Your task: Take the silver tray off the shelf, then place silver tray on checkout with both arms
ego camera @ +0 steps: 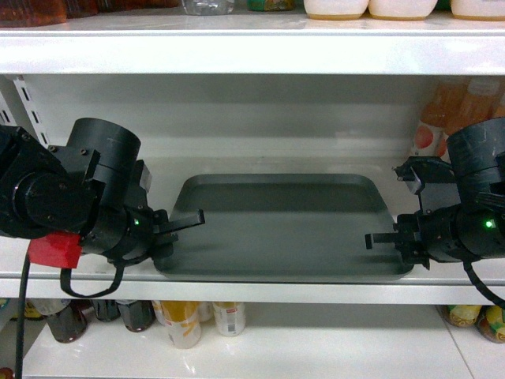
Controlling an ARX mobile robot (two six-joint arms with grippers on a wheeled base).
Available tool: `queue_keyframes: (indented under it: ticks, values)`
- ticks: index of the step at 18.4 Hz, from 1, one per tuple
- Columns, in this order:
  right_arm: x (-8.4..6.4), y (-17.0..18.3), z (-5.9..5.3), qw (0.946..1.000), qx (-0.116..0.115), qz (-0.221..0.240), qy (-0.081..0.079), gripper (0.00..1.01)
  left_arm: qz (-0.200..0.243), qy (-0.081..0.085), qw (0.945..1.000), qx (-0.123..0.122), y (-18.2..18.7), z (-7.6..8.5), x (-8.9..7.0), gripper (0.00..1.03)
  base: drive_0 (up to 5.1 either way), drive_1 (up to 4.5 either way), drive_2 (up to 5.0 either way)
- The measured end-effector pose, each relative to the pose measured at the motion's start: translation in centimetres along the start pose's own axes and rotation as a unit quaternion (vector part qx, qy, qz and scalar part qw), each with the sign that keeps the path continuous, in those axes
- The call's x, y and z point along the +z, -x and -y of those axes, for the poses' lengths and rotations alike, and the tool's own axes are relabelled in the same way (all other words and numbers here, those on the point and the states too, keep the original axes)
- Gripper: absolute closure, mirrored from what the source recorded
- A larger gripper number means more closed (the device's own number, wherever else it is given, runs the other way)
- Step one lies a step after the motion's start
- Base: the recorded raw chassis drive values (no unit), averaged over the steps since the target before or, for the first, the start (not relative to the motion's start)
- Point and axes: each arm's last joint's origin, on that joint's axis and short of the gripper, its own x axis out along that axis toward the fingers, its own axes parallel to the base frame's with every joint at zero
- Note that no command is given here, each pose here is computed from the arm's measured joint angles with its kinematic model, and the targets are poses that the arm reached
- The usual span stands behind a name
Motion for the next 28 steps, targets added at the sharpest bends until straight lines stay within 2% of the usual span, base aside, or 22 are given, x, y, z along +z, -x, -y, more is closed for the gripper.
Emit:
queue_keyframes:
  ticks: [3, 5, 6, 8, 9, 10, 11, 12, 28]
  values:
    - [0.0, 3.4, -0.7, 0.9994, 0.017, 0.027, -0.013, 0.98, 0.034, -0.027, 0.9991, 0.005, 3.3, -0.1, 0.4, 1.0, 0.0, 0.0, 0.0]
    - [0.4, 5.4, -0.8, 0.9981, 0.025, 0.052, -0.023, 0.98, 0.076, -0.04, 0.9963, 0.002, 5.9, 0.2, 1.8, 1.0, 0.0, 0.0, 0.0]
    - [0.6, 6.5, -0.8, 0.9969, 0.032, 0.066, -0.028, 0.98, 0.094, -0.049, 0.9944, 0.0, 6.9, 0.4, 2.0, 1.0, 0.0, 0.0, 0.0]
    - [0.5, 8.1, -0.8, 0.9954, 0.038, 0.082, -0.03, 0.98, 0.106, -0.053, 0.9929, -0.001, 8.7, 0.5, 1.5, 1.0, 0.0, 0.0, 0.0]
    - [-0.9, 10.5, -0.3, 0.9941, 0.047, 0.092, -0.033, 0.98, 0.114, -0.063, 0.9915, 0.004, 11.0, 0.5, -0.3, 1.0, 0.0, 0.0, 0.0]
    - [-3.7, 14.1, 0.5, 0.9919, 0.062, 0.103, -0.041, 0.98, 0.135, -0.067, 0.9887, 0.004, 15.1, 0.5, -3.3, 1.0, 0.0, 0.0, 0.0]
    - [-6.1, 17.5, 0.6, 0.9885, 0.082, 0.12, -0.042, 0.98, 0.133, -0.053, 0.9897, 0.003, 17.6, -0.7, -6.5, 1.0, 0.0, 0.0, 0.0]
    - [-6.4, 18.3, 0.5, 0.9858, 0.089, 0.136, -0.042, 0.98, 0.144, -0.052, 0.9882, 0.0, 18.1, -1.0, -7.0, 1.0, 0.0, 0.0, 0.0]
    - [-6.4, 18.3, 0.5, 0.9859, 0.089, 0.134, -0.044, 0.98, 0.144, -0.052, 0.9882, 0.001, 18.2, -1.0, -6.9, 1.0, 0.0, -0.25, 0.3]
